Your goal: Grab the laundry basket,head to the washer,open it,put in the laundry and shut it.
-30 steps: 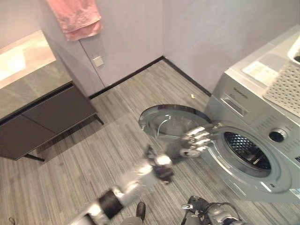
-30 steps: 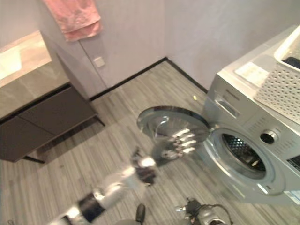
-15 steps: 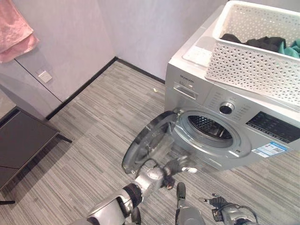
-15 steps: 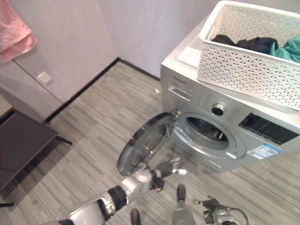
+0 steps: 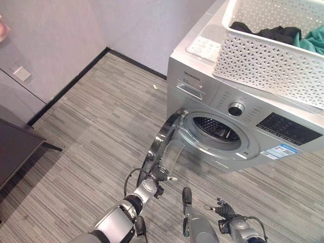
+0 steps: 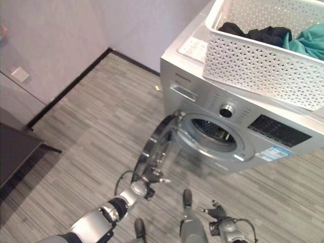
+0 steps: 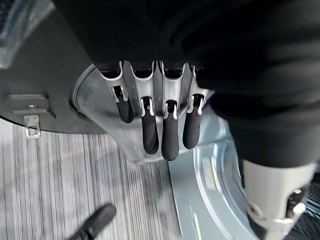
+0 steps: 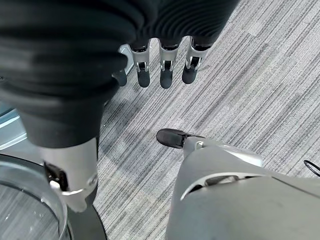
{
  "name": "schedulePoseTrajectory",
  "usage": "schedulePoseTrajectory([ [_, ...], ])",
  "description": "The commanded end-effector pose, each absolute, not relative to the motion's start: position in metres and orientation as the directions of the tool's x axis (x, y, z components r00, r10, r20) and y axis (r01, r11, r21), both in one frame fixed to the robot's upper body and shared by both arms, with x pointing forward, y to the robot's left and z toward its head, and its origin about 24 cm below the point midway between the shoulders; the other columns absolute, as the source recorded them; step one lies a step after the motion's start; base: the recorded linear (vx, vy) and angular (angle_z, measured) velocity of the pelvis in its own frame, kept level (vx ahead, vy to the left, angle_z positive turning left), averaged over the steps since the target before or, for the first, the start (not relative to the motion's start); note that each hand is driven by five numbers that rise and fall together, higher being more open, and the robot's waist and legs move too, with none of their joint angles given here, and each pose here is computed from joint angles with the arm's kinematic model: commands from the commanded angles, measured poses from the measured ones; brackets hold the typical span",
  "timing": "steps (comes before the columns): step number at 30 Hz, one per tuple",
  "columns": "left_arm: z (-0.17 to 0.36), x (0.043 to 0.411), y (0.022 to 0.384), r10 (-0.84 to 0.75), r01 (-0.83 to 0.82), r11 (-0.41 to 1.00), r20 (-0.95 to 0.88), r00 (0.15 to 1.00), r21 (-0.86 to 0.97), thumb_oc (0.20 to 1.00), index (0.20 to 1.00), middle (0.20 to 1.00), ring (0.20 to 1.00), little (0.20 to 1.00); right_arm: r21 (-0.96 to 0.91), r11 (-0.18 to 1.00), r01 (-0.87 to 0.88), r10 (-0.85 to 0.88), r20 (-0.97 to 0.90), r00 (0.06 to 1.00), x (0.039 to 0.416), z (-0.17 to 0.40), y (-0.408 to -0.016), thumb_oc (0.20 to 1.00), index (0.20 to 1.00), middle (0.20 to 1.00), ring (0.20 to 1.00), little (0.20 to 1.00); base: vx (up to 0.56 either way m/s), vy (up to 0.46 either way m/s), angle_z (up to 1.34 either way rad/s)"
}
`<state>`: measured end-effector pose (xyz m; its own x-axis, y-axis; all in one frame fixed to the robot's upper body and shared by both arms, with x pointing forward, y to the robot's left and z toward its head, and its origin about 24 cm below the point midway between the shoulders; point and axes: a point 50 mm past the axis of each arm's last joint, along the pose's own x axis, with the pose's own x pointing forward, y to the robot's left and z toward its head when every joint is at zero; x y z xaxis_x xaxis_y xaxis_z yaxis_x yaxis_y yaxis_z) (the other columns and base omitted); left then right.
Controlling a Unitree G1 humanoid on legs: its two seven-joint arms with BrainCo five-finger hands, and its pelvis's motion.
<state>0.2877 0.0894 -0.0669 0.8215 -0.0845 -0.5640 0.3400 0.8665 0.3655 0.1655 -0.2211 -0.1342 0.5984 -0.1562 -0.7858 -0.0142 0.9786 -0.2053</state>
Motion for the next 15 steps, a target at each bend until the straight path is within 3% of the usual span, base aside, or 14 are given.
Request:
schedulePoseTrajectory([
  [1,-0.031,0.327,0.111,0.013,0.168,0.909,-0.430,0.903,0.380,1.000,1.000,1.000,1.000,1.000,-0.207,0.978,-0.016,-0.151,-0.762,0.629,0.168,-0.133,-0.219,1.000,1.000,1.000,1.000,1.000,0.00,0.000,0.00],
  [15,-0.068,0.292,0.152,0.112,0.095,0.936,-0.543,0.832,0.338,1.000,1.000,1.000,1.000,1.000,-0.240,0.970,0.037,-0.225,-0.830,0.511,0.136,-0.144,-0.241,1.000,1.000,1.000,1.000,1.000,0.01,-0.001,-0.02],
])
